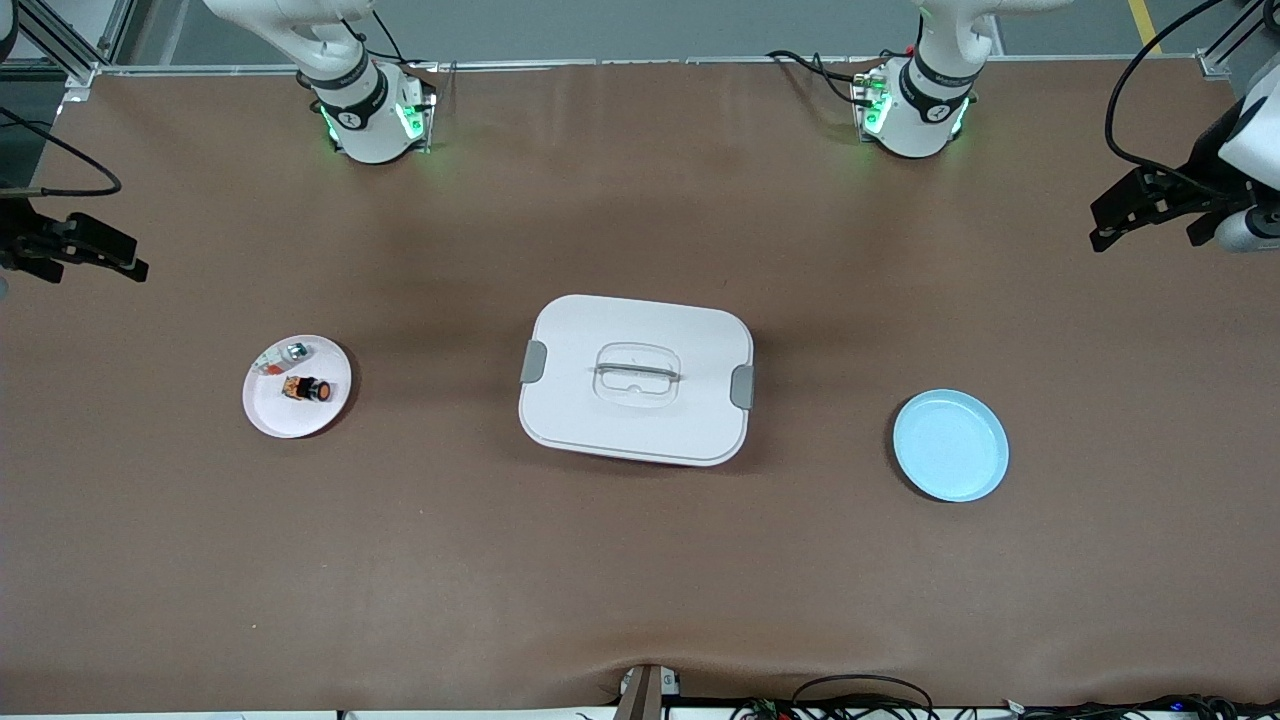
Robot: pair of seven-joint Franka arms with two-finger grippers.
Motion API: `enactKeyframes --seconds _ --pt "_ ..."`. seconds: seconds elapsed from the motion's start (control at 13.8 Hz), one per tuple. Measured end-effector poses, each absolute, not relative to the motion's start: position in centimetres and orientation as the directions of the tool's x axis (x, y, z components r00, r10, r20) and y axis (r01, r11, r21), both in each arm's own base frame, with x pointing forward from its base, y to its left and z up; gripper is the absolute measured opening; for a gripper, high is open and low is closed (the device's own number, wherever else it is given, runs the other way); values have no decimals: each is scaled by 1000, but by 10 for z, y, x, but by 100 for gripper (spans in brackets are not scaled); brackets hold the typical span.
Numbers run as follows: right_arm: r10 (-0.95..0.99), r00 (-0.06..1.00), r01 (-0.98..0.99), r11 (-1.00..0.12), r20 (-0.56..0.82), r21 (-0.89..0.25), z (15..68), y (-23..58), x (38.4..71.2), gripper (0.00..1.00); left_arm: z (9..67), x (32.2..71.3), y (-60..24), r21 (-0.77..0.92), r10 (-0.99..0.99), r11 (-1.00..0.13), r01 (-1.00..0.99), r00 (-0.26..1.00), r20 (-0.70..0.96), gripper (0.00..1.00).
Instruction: Transfer orange switch to right arm and place
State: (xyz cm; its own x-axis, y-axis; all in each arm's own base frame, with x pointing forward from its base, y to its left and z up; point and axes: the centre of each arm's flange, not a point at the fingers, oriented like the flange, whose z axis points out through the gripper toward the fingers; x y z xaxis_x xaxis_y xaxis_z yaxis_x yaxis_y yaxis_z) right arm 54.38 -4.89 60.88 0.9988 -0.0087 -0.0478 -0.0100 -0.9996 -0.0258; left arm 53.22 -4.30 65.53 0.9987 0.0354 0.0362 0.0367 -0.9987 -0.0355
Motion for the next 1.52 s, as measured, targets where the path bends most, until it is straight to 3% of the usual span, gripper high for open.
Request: enactKeyframes --seconds 1.52 --pt "-18 997 -20 -999 -72 -35 619 -54 515 100 655 528 -43 -39 36 -999 36 999 6 100"
